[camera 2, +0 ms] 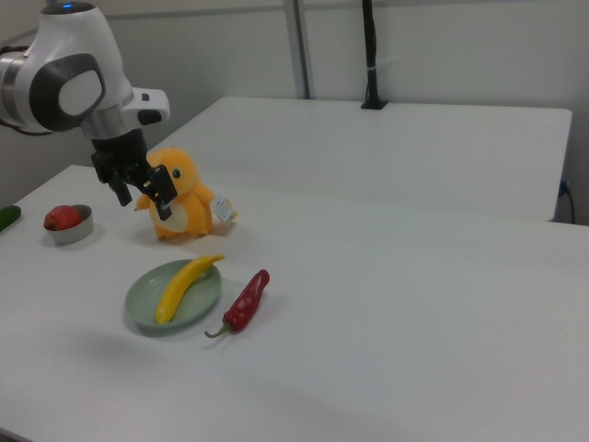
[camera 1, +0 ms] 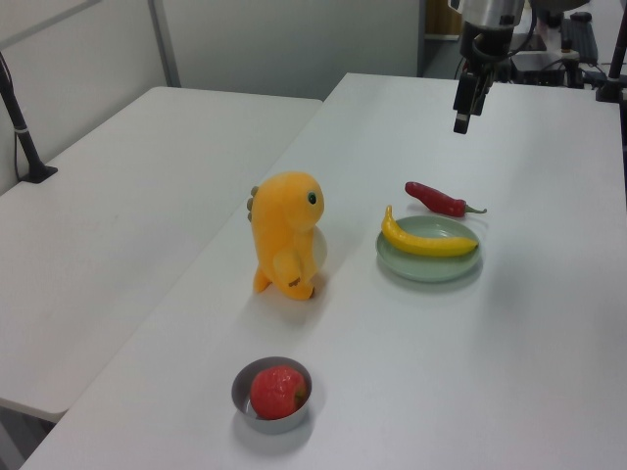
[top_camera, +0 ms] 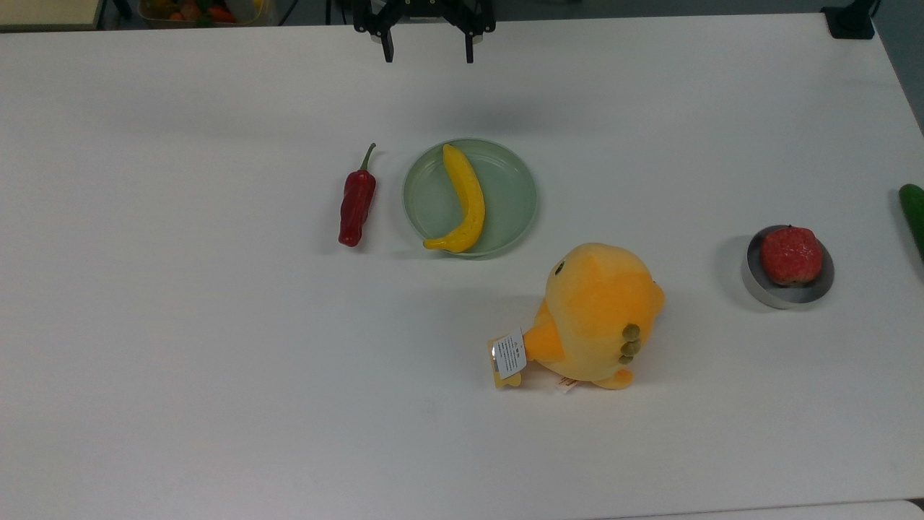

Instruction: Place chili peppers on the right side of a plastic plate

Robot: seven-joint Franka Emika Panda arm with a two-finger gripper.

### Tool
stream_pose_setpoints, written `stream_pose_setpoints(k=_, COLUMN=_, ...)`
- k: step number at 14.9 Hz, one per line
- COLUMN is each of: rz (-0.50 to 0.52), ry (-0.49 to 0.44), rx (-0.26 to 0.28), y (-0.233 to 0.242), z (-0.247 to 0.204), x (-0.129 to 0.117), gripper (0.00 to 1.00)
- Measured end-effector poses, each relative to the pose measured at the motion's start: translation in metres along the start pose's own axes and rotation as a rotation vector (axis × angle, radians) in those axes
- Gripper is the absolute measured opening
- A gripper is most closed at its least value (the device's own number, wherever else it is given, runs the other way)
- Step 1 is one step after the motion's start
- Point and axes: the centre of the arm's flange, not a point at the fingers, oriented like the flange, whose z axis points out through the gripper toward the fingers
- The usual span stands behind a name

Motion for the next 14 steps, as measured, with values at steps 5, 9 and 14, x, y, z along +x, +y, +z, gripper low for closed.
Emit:
stream_pose_setpoints(k=5, rz=0.001, ry=-0.008, rx=0.0, y=0.001, z=0.004, x=0.001, gripper=1.0)
stream_pose_setpoints(k=9, rz=0.005, ry=-0.021, rx=0.0, y=0.003, z=0.012, x=0.005, gripper=1.0)
stream_pose_setpoints(k=14, rz=-0.037, ry=-0.029, rx=-0.05, y=-0.004, z=0.024, x=0.017, gripper=1.0)
